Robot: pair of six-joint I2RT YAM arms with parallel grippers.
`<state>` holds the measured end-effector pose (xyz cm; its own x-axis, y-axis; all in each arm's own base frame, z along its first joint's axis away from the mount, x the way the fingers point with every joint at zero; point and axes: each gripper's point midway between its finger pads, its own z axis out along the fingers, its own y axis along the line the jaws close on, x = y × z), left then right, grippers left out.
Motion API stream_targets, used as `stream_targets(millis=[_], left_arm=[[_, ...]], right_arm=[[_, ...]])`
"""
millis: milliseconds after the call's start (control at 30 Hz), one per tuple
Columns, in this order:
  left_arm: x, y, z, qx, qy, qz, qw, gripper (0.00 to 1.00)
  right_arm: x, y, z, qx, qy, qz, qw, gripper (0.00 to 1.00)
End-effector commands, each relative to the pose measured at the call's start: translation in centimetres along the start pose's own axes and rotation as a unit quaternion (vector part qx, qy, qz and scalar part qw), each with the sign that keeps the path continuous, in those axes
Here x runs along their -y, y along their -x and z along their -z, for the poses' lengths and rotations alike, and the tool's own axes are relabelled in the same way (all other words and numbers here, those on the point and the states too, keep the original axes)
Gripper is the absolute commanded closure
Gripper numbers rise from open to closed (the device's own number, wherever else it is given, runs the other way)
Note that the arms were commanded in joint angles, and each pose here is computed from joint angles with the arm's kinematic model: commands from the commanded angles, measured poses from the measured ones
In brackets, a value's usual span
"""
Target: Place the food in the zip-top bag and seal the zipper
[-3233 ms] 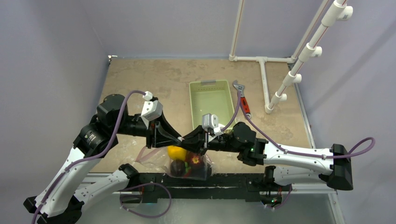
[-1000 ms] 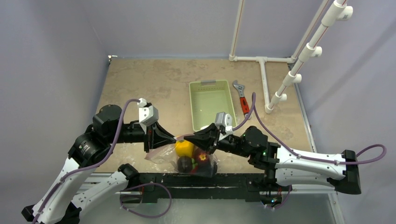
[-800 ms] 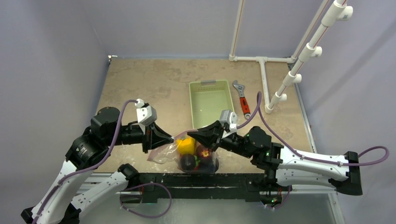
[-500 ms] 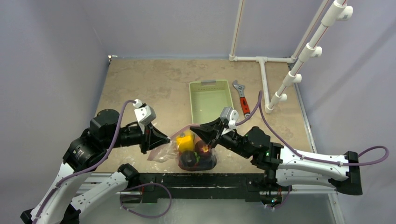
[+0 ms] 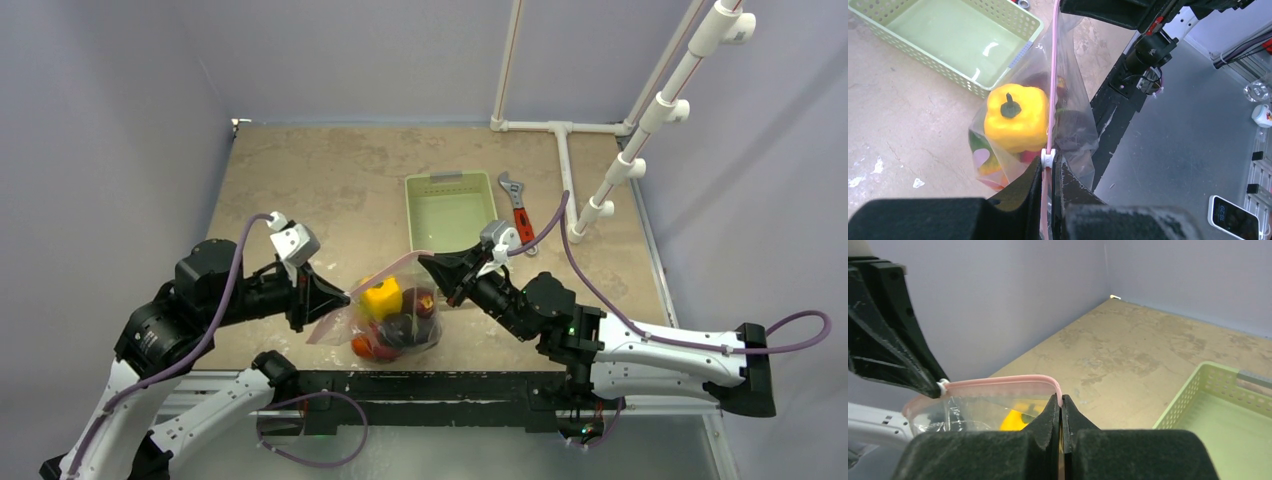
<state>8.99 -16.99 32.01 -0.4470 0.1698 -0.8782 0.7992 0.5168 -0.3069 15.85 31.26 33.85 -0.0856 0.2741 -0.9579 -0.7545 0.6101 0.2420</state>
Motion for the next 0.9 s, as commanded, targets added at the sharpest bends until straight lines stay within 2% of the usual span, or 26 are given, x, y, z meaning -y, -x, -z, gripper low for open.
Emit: stream_targets(millis=[0,633,867], left_arm=[[0.4,-0.5,2.3,0.000,0.022,0.024,0.999,1.00],[0.7,0.8,4.3,0.033,0.044,0.026,0.998,1.00],[0.5,0.3,4.4,0.025,0.049,0.030,0.998,1.00]], right_arm=[[3.3,4.3,0.2,0.064,-0.096,-0.033,0.993,1.00],[4.0,3.9,0.2,0.053,-0.125,-0.050,0.990,1.00],[5.1,3.7,1.0,0.048,-0.153,-0.061,0.985,1.00]])
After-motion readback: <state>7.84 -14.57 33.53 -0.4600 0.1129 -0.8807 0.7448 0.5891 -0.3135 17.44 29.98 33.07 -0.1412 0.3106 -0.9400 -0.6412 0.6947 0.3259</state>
